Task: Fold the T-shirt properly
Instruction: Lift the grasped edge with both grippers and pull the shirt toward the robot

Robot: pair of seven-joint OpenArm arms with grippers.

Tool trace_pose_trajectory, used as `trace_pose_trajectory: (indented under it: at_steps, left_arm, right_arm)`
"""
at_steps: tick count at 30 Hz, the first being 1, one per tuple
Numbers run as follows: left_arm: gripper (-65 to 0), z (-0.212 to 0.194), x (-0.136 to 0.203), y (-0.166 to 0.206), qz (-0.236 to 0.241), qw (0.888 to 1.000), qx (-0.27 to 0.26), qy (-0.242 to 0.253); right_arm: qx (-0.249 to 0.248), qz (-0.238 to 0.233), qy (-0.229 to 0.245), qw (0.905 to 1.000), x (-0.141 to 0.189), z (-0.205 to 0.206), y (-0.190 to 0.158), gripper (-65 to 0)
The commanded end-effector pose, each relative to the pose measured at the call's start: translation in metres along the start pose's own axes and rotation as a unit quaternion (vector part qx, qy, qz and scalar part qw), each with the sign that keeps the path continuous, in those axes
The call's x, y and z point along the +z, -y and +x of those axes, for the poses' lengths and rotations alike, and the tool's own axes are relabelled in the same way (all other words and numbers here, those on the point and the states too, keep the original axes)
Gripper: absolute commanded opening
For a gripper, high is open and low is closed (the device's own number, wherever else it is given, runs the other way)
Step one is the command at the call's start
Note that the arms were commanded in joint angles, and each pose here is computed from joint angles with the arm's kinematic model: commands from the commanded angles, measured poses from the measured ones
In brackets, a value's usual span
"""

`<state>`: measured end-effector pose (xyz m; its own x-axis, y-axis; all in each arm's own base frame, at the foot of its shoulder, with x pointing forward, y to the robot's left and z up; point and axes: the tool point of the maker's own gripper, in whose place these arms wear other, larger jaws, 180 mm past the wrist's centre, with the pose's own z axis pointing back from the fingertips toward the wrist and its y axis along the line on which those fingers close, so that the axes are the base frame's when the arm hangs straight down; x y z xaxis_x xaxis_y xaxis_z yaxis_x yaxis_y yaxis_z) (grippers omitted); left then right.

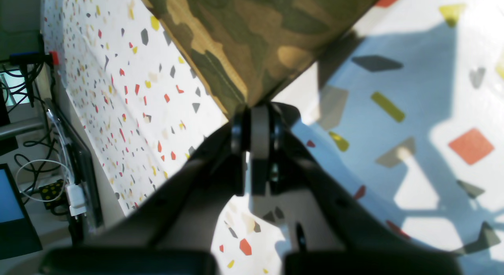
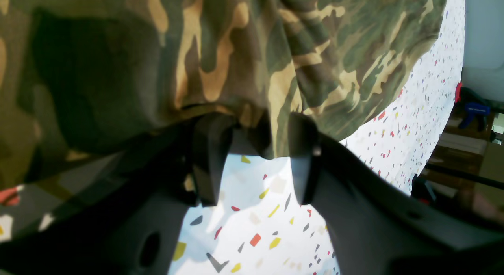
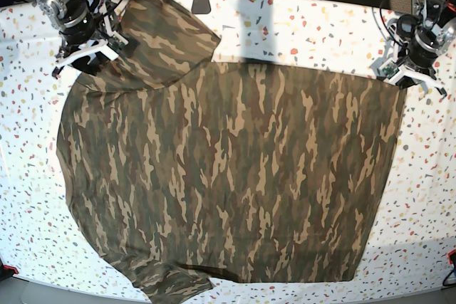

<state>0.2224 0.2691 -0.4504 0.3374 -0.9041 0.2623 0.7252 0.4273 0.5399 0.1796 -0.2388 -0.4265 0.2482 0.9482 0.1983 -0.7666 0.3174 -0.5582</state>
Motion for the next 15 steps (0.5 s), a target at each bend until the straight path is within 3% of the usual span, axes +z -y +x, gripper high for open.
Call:
trace_pose_trajectory:
  at_steps: [1, 8, 12, 15]
  left_arm:
    - [-65.0, -0.023, 0.003, 0.006, -0.019, 0.999, -0.013, -0.048]
    - [-65.0, -0.018, 0.002, 0.009, -0.026, 0.999, 0.015, -0.034]
    - [-65.0, -0.017, 0.002, 0.012, -0.032, 0.998, 0.04, -0.034]
    - [-65.0, -0.021, 0.003, 0.013, -0.035, 0.997, 0.056, -0.046]
  right_arm:
    - [-0.004, 0.015, 0.003, 0.9999, 0.002, 0.0, -0.005, -43.3]
    - [-0.064, 0.038, -0.009, 0.9972, 0.002, -0.003, -0.012, -63.5]
    - [-0.092, 0.036, -0.009, 0.9951, 0.001, -0.002, -0.01, -65.0]
    - [-0.12, 0.007, -0.007, 0.9927, 0.001, -0.003, 0.001, -65.0]
